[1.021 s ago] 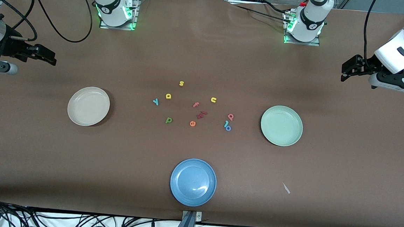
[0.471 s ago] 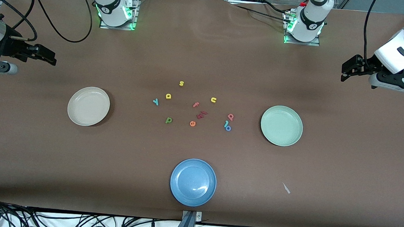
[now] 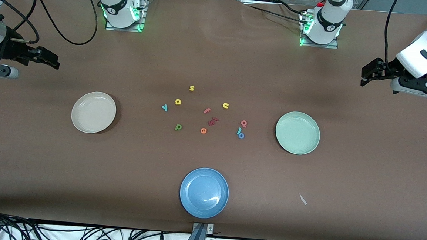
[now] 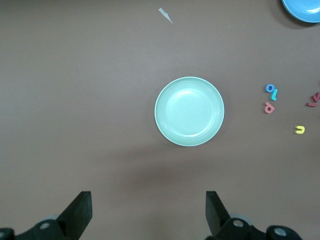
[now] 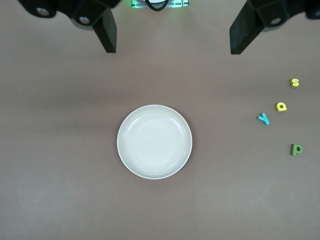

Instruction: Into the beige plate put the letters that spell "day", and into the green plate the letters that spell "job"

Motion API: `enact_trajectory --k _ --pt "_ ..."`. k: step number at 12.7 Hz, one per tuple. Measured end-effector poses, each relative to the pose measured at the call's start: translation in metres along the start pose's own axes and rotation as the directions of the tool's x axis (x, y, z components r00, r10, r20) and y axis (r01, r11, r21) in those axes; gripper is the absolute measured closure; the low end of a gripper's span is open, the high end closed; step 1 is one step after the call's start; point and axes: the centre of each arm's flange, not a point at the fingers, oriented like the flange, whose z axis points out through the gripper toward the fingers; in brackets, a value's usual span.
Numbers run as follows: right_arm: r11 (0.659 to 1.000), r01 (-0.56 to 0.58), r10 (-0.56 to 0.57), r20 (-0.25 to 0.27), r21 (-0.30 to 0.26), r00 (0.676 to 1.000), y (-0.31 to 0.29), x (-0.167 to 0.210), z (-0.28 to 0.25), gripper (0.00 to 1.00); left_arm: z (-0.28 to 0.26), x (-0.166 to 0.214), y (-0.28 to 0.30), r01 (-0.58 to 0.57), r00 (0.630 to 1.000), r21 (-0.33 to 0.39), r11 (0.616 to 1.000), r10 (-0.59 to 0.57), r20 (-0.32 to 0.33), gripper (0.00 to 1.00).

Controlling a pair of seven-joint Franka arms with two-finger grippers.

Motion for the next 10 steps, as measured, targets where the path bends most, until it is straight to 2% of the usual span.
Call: enact_trajectory --k 10 --pt "1.0 0.0 0.0 0.001 0.0 1.0 0.0 -0.0001 0.0002 0.0 0.0 0.0 -0.0002 0.025 1.0 0.0 1.0 -0.025 0.0 0.0"
